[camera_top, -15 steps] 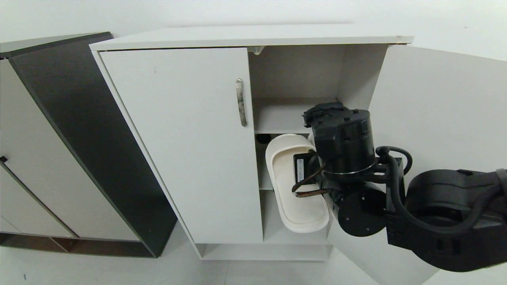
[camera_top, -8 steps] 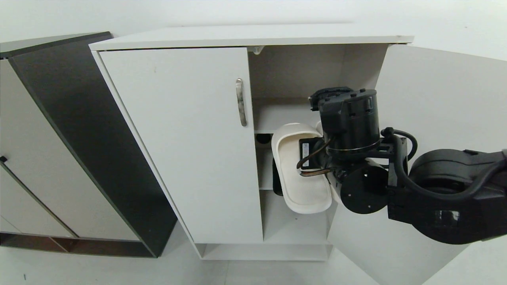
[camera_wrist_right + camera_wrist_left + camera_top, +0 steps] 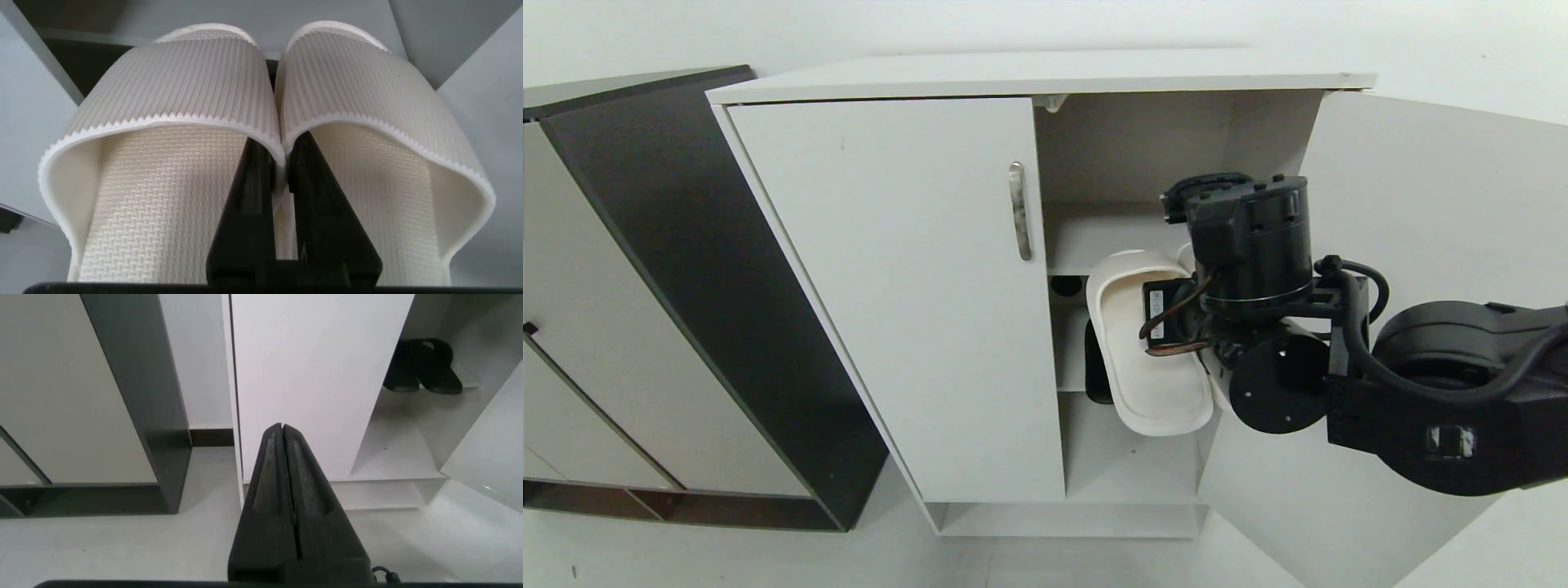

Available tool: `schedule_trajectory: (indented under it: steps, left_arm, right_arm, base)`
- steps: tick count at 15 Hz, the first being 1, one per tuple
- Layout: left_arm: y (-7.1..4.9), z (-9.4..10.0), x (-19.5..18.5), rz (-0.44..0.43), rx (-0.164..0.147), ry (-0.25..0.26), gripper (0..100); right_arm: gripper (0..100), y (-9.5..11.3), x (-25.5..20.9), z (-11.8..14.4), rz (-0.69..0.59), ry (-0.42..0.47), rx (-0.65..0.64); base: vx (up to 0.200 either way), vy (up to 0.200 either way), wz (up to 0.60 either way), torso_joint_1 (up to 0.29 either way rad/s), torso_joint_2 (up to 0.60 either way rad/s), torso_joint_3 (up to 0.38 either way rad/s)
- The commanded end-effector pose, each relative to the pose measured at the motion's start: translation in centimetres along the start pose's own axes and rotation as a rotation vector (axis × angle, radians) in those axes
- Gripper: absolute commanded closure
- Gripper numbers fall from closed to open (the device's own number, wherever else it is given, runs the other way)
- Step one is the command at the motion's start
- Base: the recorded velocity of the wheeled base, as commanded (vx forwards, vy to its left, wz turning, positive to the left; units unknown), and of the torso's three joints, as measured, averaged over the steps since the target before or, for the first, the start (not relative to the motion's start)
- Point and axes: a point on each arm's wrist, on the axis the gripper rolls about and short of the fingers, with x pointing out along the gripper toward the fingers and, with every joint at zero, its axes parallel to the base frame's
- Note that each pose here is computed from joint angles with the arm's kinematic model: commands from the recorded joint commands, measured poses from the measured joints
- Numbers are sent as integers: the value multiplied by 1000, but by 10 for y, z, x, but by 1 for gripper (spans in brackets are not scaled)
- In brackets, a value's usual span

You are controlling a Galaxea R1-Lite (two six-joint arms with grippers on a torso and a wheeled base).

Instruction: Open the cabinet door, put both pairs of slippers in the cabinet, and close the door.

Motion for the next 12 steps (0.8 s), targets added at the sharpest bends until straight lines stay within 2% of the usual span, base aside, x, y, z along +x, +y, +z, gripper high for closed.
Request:
schedule_trajectory:
  steps: [1,8,11,12]
  left_arm:
    - [0,0,0,1,0,1,100]
    - [0,0,0,1,0,1,100]
    - [0,0,0,1,-3,1,100]
    - [0,0,0,4,-3,1,100]
  right_arm:
    - [100,-4,-4,6,2,-12,12]
    - [100,-3,-5,6,2,-14,6]
    - [100,3,-6,1,16,-7,-4]
    - [100,5,-5,0,17,-4,-6]
  base:
    - [200,0,0,-2,-2,7]
    - [200,0,0,0,1,4]
    - [200,0,0,4,4,-1]
    - [0,0,0,0,0,0]
